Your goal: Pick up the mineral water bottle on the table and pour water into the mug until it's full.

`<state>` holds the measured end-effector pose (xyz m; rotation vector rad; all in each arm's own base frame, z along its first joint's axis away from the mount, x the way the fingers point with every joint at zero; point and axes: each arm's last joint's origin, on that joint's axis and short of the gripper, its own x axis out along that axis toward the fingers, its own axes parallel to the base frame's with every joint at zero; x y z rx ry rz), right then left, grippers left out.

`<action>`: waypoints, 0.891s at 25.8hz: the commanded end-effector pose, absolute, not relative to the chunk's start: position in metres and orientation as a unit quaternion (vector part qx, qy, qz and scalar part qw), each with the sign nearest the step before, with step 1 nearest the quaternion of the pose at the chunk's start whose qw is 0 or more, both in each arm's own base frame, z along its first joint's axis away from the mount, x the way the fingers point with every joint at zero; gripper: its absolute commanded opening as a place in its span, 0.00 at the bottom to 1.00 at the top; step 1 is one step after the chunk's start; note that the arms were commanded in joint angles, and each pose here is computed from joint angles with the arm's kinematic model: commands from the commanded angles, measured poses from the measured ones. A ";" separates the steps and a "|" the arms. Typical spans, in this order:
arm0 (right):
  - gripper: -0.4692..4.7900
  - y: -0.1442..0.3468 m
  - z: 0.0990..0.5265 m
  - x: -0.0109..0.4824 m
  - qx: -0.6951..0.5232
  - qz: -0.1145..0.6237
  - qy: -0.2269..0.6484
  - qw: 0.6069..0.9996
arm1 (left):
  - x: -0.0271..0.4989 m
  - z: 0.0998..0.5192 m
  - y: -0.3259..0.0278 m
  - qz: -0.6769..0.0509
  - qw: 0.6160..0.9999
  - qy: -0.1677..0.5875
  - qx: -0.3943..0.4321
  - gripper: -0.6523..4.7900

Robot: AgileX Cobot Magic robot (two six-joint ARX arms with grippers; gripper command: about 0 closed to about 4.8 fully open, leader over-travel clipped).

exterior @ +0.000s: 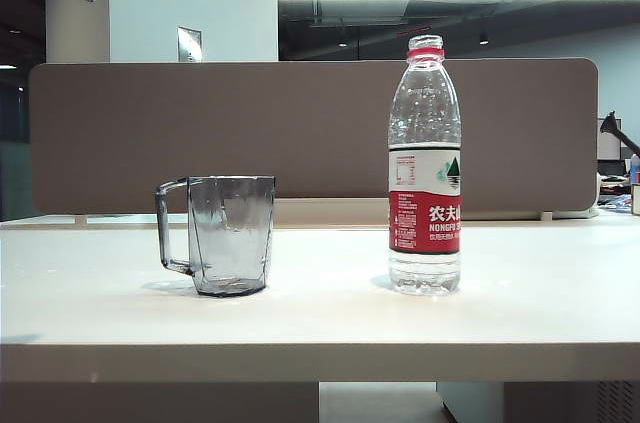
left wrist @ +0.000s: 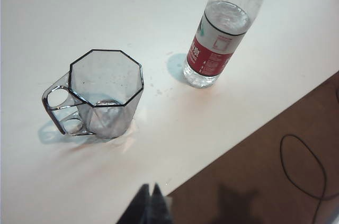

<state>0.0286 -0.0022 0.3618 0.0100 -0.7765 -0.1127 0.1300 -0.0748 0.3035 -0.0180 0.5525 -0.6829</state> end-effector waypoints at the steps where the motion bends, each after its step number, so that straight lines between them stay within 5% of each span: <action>1: 0.09 -0.001 0.412 0.037 -0.046 -0.076 -0.378 0.921 | 0.130 0.307 -0.075 -0.332 0.908 0.256 -0.010 0.11; 7: 0.09 0.006 0.515 0.102 -0.001 -0.064 -0.425 0.903 | 0.130 0.307 -0.075 -0.332 0.908 0.256 -0.010 0.11; 11: 0.09 0.009 0.534 0.166 0.004 -0.050 -0.397 0.916 | 0.130 0.307 -0.075 -0.332 0.908 0.256 -0.010 0.11; 15: 0.09 0.001 0.483 0.278 0.104 -0.013 -0.268 0.958 | 0.130 0.307 -0.075 -0.332 0.908 0.256 -0.010 0.11; 23: 0.09 -0.011 0.361 0.356 0.106 -0.017 -0.091 0.990 | 0.130 0.307 -0.075 -0.332 0.908 0.256 -0.010 0.11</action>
